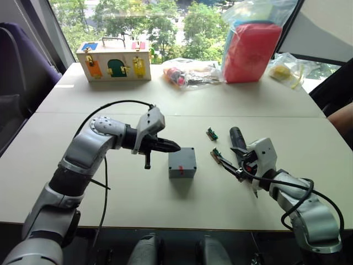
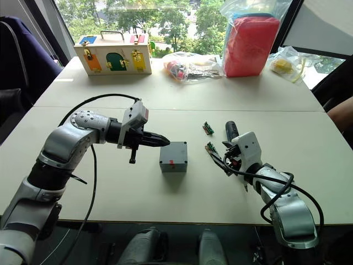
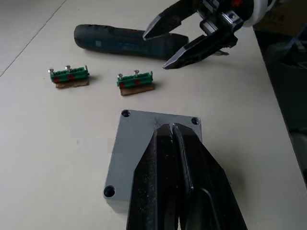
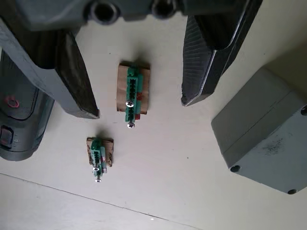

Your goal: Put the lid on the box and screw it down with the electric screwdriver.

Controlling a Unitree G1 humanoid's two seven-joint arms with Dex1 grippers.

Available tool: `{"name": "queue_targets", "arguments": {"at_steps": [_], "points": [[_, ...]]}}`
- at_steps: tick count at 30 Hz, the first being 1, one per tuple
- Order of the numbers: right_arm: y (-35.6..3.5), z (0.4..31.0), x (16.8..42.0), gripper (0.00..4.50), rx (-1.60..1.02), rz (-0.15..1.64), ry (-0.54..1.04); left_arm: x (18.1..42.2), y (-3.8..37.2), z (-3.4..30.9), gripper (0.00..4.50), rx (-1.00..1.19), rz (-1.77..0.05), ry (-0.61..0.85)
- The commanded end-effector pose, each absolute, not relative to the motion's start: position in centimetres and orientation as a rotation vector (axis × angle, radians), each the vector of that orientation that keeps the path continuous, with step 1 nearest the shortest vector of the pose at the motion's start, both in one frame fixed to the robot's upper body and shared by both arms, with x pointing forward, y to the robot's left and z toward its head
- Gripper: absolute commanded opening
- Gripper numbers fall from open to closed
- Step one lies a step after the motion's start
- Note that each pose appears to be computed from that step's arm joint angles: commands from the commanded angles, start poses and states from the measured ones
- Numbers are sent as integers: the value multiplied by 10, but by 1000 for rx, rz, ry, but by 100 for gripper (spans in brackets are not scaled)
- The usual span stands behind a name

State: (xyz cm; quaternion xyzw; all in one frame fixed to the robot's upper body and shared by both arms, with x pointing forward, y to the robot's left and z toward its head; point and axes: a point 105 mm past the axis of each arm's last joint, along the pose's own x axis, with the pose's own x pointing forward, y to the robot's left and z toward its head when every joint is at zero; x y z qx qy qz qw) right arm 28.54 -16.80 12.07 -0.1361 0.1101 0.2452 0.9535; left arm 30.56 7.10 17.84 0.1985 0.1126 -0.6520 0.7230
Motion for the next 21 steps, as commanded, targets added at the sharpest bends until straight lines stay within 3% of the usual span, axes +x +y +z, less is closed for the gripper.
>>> {"name": "queue_targets", "arguments": {"at_steps": [1,2,5,14,21], "points": [[-165,124,290,425,-269,483,216,304,70,184,0,518,-1460,207],[-163,124,291,448,-263,485,219,304,70,184,0,526,-1462,203],[-158,125,296,429,-227,490,217,300,72,180,0,538,-1477,206],[-160,118,304,129,-319,483,265,300,75,175,0,535,-1432,209],[-160,118,310,129,-326,464,291,297,77,172,0,541,-1425,216]]}}
